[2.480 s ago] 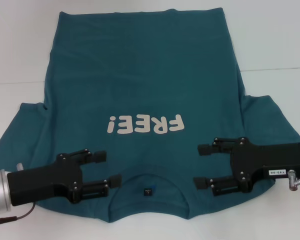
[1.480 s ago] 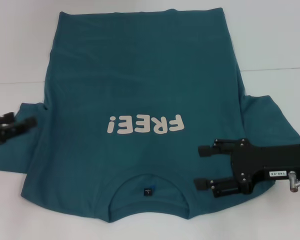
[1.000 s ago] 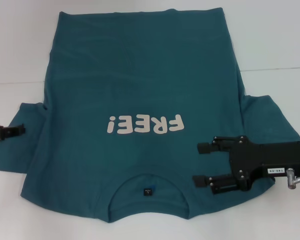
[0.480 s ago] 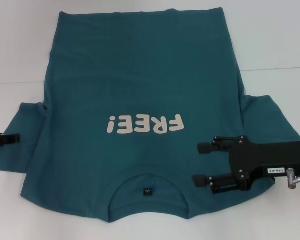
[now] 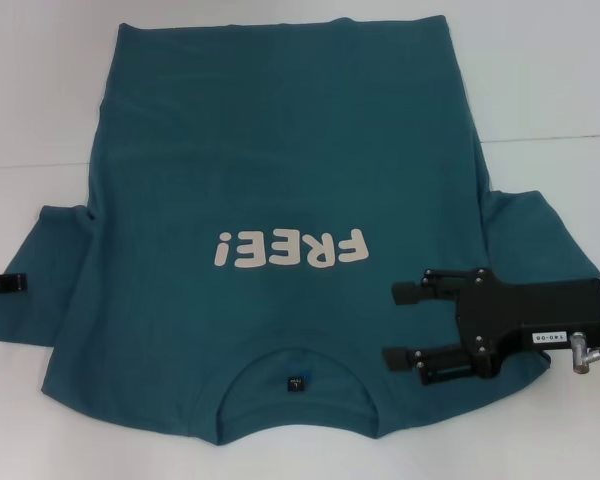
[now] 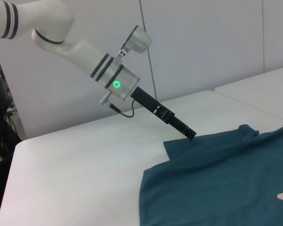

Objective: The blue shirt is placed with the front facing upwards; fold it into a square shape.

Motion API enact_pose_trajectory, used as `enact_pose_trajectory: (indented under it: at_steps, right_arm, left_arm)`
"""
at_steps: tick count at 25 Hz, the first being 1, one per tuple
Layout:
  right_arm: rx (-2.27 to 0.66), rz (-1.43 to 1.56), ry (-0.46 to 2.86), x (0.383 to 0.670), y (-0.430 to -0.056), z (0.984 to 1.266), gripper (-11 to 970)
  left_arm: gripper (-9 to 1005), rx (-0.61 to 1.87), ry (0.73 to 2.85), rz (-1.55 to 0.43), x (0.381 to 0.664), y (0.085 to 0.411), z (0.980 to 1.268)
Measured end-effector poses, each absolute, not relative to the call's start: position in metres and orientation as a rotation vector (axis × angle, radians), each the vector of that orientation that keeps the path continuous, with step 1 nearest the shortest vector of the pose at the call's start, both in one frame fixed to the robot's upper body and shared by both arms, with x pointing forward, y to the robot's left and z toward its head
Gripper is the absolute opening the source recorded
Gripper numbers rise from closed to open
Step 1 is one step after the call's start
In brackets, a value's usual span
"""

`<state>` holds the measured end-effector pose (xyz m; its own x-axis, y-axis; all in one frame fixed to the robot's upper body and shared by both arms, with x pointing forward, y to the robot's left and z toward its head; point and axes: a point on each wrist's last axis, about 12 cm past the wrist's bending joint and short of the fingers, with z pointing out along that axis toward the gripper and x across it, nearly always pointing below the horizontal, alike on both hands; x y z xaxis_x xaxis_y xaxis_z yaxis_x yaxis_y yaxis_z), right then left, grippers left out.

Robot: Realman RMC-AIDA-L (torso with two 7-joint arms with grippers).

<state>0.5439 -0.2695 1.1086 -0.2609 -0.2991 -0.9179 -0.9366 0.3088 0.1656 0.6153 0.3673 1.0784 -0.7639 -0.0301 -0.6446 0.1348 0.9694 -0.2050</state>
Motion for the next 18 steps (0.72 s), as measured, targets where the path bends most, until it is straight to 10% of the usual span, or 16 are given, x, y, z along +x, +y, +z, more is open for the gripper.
enact_pose_trajectory:
  at_steps: [18]
  right_arm:
    - [-1.123,0.965,1.743,0.5452,-0.2686,1.1097,910]
  left_arm:
    - [786,0.092,2.446,-0.268,0.6152,0.368,1.0719]
